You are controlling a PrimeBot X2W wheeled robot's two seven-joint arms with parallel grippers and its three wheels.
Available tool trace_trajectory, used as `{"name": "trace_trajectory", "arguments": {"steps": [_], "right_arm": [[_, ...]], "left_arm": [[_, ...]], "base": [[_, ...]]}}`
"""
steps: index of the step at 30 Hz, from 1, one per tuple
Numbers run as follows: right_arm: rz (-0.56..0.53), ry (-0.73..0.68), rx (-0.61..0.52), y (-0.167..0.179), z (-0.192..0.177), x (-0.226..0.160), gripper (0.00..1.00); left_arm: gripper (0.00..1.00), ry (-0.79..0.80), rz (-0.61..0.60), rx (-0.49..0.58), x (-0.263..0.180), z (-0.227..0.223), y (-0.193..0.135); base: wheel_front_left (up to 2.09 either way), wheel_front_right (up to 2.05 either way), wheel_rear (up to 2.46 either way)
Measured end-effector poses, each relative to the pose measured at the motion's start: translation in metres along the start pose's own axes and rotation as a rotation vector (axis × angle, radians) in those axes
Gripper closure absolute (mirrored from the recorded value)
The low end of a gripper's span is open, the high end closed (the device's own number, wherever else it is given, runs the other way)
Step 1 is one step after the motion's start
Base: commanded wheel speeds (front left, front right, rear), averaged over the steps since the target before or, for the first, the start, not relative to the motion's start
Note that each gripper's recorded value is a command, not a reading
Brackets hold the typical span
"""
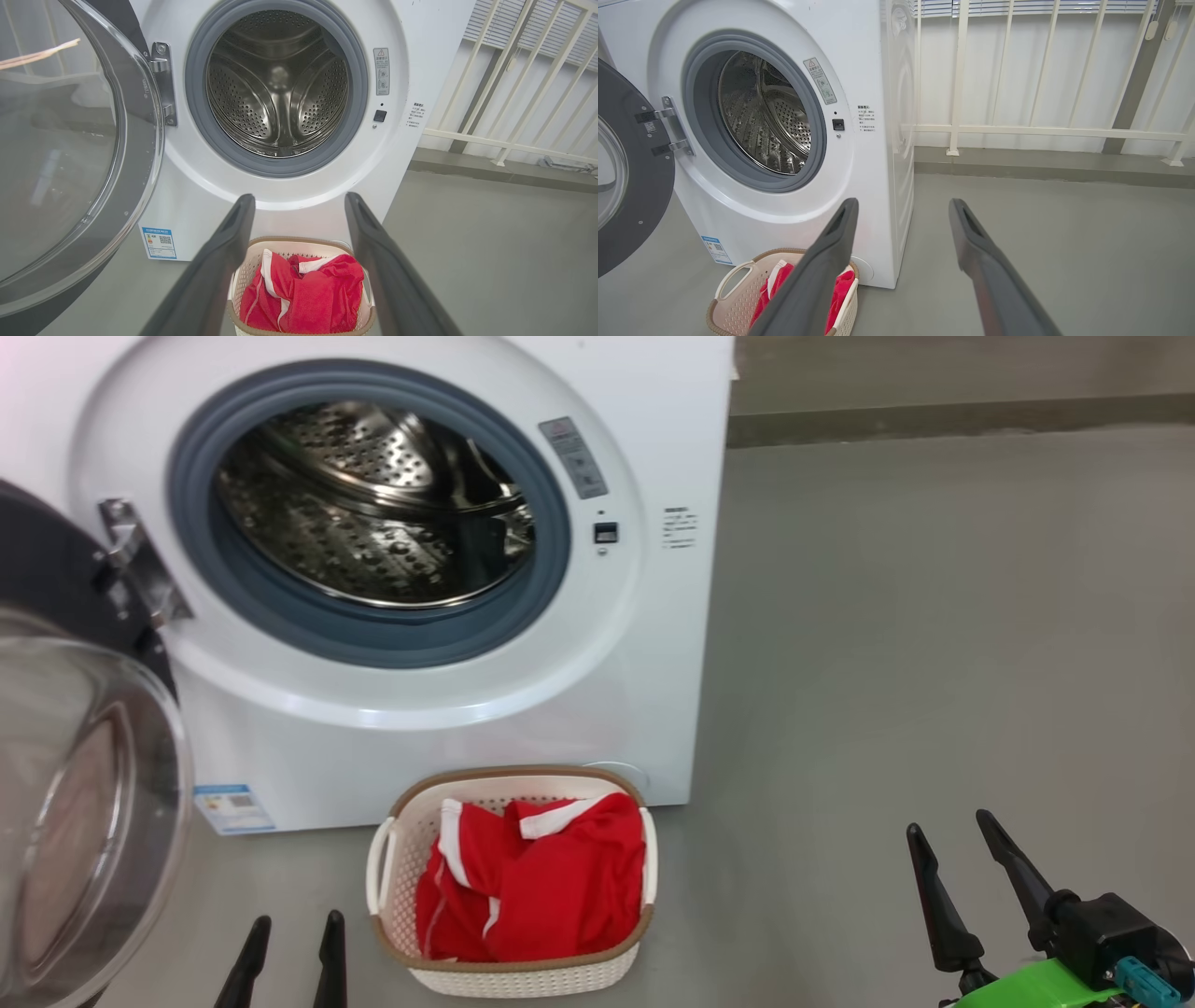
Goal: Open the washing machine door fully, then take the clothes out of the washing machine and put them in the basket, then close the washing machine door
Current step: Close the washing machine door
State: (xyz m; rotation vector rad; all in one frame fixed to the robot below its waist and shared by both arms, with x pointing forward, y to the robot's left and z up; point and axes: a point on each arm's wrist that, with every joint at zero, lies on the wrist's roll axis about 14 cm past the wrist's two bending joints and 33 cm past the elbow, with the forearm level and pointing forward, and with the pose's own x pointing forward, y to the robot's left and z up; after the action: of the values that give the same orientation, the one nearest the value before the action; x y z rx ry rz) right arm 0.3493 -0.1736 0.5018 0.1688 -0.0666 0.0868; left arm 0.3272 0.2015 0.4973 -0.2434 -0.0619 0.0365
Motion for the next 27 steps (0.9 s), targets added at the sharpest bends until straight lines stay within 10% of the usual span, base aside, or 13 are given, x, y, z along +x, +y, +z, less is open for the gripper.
{"name": "trace_trajectory", "arguments": {"steps": [27], "right_arm": [[0.320, 0.021, 0.019, 0.106, -0.007, 0.041, 0.00]], "left_arm": [[0.00, -0.149, 0.315, 0.069, -0.063, 0.051, 0.075]], "base": [[0.00, 0.00, 0.00]]}}
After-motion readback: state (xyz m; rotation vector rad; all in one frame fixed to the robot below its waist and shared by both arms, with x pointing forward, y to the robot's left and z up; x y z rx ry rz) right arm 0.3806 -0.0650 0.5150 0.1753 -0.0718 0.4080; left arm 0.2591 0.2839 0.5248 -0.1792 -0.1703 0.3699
